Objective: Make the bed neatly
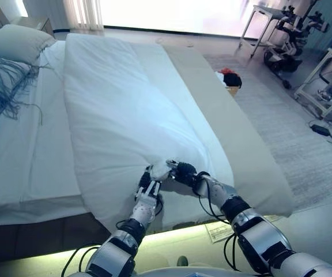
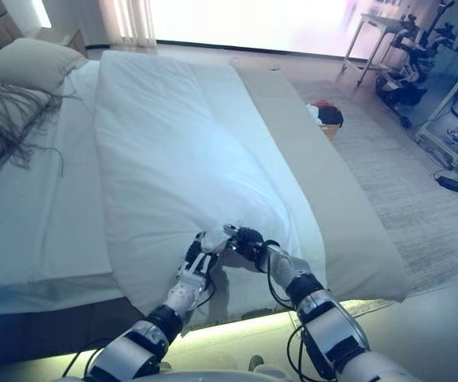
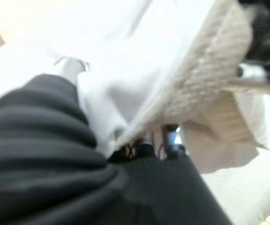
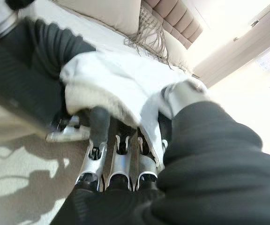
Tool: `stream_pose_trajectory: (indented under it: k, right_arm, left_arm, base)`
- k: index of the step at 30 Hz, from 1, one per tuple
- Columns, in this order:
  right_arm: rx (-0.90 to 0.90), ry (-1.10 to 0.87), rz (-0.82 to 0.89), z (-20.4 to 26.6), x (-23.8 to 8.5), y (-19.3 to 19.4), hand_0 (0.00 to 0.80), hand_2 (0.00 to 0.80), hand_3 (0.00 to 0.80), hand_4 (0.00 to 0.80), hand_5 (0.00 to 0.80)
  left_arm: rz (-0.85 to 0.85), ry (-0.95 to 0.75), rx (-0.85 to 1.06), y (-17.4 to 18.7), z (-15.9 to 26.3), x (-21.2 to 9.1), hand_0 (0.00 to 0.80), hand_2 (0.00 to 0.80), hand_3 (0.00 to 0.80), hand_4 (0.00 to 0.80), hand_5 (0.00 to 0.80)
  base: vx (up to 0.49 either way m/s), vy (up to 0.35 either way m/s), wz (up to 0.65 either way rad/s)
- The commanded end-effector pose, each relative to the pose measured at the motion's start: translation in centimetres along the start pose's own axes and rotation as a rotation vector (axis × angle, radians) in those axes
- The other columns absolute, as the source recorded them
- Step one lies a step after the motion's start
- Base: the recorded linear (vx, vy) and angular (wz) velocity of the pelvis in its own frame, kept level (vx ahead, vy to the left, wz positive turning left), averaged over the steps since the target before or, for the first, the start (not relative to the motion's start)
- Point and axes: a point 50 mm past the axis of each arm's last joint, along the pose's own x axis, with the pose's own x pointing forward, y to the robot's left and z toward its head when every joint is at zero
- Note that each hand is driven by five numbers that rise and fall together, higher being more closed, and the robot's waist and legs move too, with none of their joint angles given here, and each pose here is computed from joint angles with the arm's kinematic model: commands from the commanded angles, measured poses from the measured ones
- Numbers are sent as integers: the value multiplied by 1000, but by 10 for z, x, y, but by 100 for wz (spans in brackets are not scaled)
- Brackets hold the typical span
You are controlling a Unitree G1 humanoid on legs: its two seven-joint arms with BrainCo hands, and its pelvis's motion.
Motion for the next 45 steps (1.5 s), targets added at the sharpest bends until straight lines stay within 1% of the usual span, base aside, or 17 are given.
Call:
stream_pose_trajectory:
  k: [1,7,11,13,19,26,32,36,42,45]
  right_arm:
    - [-99,-60,22,33,-2,2,0,0,0,0,0]
    - [-50,74,-57,-25,-24,-56,0,0,0,0,0]
    - [58,144,-91,-76,-48,-90,0,0,0,0,0]
    - [119,176,-138,-102,-65,-108,0,0,0,0,0]
    - [288,181,-254,-139,-98,-138,0,0,0,0,0]
    - [397,125,-346,-145,-119,-156,0,0,0,0,0]
    - [461,71,-380,-143,-127,-165,0,0,0,0,0]
    - [486,55,-402,-147,-131,-168,0,0,0,0,0]
    - [530,33,-450,-152,-142,-174,0,0,0,0,0]
    - [540,30,-459,-154,-145,-176,0,0,0,0,0]
  left_arm:
    - [-199,47,51,-60,-19,3,800,800,800,800,800]
    - [-239,43,40,-35,-1,1,800,800,800,800,800]
    - [-272,31,40,-7,17,-4,800,800,800,800,800]
    - [-296,14,48,7,29,-7,800,800,800,800,800]
    - [-350,-52,45,33,62,-18,800,800,800,800,800]
    - [-373,-203,61,62,110,-38,800,800,800,800,800]
    - [-400,-350,110,73,153,-57,800,800,800,800,800]
    - [-389,-408,146,78,170,-68,800,800,800,800,800]
    - [-323,-472,177,105,190,-89,800,800,800,800,800]
    - [-226,-540,114,130,199,-101,800,800,800,800,800]
  base:
    - [-5,37,1]
    - [-4,42,5]
    - [-14,51,9]
    - [-19,51,8]
    - [-11,51,14]
    - [-16,58,15]
    - [-9,59,14]
    - [-11,47,19]
    - [-20,49,14]
    - [-23,61,10]
